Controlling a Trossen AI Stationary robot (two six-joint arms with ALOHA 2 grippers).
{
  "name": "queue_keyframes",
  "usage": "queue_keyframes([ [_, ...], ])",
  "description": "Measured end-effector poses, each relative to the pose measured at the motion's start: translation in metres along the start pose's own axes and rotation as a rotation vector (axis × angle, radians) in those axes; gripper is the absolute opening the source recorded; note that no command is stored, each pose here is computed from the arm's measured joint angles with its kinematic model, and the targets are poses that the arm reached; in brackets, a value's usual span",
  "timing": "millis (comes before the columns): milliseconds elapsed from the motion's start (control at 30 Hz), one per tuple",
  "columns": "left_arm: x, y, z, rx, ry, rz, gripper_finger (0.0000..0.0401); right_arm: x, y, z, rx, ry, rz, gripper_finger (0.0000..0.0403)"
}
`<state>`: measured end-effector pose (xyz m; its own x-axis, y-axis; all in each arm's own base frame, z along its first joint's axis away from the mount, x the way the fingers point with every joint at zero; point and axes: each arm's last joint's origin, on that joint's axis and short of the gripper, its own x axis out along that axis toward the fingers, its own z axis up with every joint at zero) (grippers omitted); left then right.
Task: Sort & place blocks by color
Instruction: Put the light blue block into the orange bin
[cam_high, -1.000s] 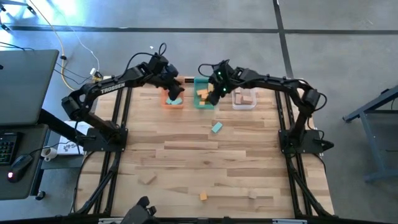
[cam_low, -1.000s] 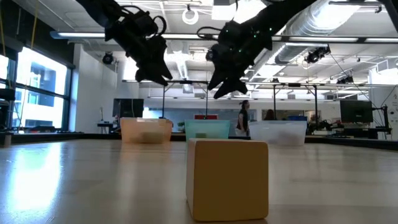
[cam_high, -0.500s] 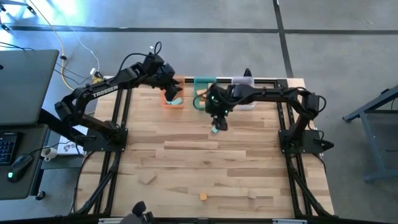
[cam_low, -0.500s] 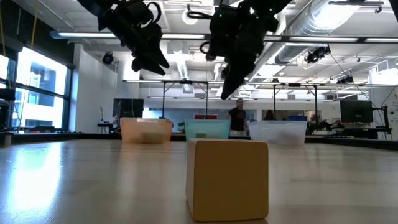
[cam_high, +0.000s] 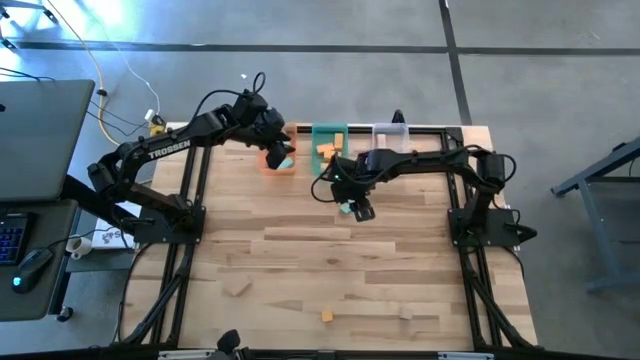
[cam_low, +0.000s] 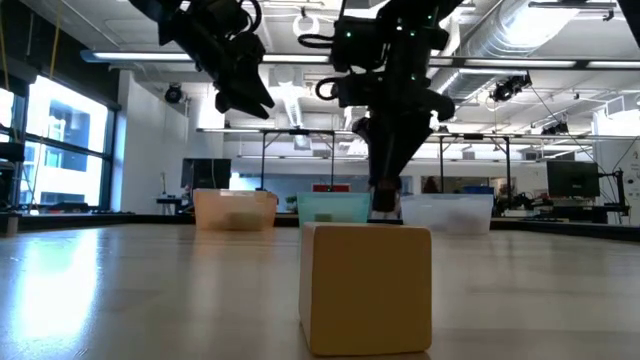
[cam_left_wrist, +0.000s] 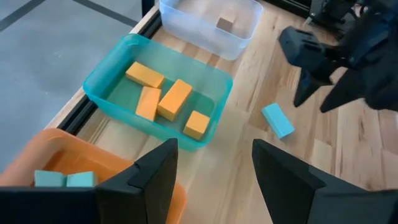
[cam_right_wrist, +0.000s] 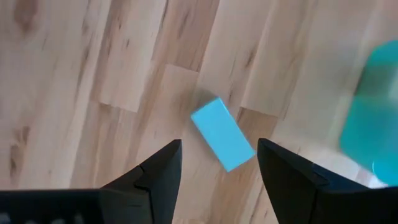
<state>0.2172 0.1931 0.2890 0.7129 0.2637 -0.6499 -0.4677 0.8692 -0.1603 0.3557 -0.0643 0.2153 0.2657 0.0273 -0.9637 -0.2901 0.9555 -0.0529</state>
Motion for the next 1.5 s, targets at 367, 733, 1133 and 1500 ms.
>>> queue_keyframes([
  [367, 0.000, 0.000, 0.000, 0.000, 0.001, 0.003, 0.0196, 0.025, -0.003, 0.002, -0.149, 0.035, 0.025, 0.0201],
  [733, 0.000, 0.001, 0.000, 0.000, 0.003, 0.025, 0.0196, 0.060, -0.008, -0.002, -0.206, 0.169, -0.019, 0.0201],
  [1133, 0.000, 0.001, 0.000, 0.000, 0.004, 0.044, 0.0196, 0.073, -0.018, -0.010, -0.215, 0.215, -0.002, 0.0196],
  [1500, 0.000, 0.001, 0.000, 0.032, 0.005, 0.044, 0.0196, 0.074, -0.016, -0.009, -0.199, 0.181, 0.050, 0.0146],
])
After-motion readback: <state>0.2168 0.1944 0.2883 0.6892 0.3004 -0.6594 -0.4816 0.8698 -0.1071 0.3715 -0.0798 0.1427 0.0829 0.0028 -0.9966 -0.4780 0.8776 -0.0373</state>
